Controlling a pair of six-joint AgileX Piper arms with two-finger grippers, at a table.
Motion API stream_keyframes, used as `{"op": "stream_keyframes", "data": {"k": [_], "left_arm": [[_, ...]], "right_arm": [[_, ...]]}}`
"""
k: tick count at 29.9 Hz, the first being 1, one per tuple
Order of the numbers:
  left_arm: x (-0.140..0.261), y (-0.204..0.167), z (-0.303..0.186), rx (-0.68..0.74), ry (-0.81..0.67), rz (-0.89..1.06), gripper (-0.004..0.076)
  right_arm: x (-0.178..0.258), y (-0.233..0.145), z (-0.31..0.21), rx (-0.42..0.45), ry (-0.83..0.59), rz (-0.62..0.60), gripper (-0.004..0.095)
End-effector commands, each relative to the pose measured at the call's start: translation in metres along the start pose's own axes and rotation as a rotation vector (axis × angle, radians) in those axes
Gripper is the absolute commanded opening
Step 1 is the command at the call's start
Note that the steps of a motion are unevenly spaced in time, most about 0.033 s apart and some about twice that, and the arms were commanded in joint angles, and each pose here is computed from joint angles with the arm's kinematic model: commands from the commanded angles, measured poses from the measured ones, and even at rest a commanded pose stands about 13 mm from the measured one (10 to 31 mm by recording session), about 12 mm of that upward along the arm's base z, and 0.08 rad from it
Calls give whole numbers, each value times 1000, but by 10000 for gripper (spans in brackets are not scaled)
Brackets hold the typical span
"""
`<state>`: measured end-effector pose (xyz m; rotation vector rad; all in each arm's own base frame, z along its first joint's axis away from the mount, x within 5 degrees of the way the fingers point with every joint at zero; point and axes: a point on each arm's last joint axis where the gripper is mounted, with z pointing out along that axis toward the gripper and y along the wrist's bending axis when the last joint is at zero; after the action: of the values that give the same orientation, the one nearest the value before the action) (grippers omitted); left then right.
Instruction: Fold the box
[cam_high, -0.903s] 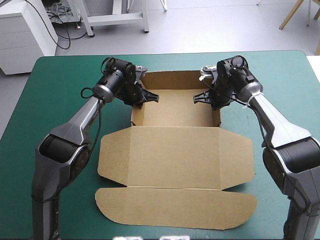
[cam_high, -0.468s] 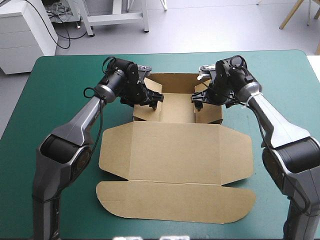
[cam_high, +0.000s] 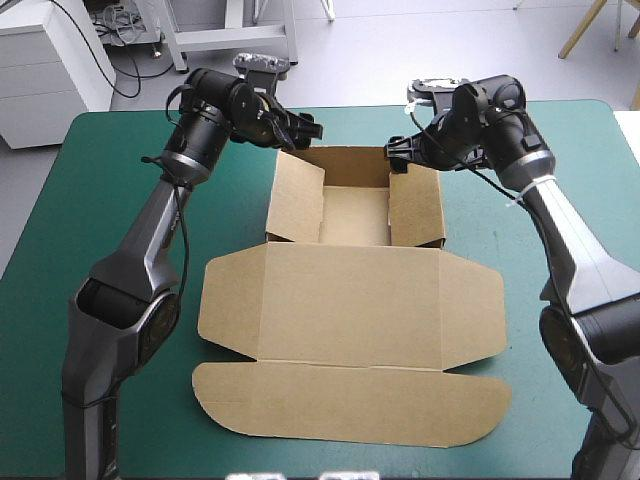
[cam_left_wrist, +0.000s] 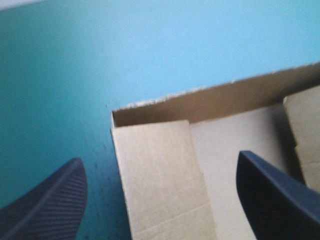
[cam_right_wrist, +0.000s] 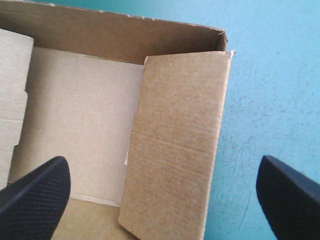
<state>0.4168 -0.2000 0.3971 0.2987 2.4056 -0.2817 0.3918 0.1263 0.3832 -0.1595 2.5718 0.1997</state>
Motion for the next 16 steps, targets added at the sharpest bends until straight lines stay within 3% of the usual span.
{"op": "stream_keyframes", "data": {"k": [1,3,6,11,16], "left_arm": [[-16,-1,-89,16,-176,4,483],[-18,1,-113,2,-229,44,330],[-16,4,-155,-12,-306,116,9],[-8,10,-218,-49,-425,164,-10],[13,14,-290,-32,-559,156,-10]], "right_arm": [[-4,-2,-68,-13,-180,-16,928],[-2,-3,-85,-18,-213,-25,928],[6,-5,-111,-14,-260,-44,926],[29,-16,-128,72,-255,-70,926],[41,-20,-116,98,-195,-78,925]]}}
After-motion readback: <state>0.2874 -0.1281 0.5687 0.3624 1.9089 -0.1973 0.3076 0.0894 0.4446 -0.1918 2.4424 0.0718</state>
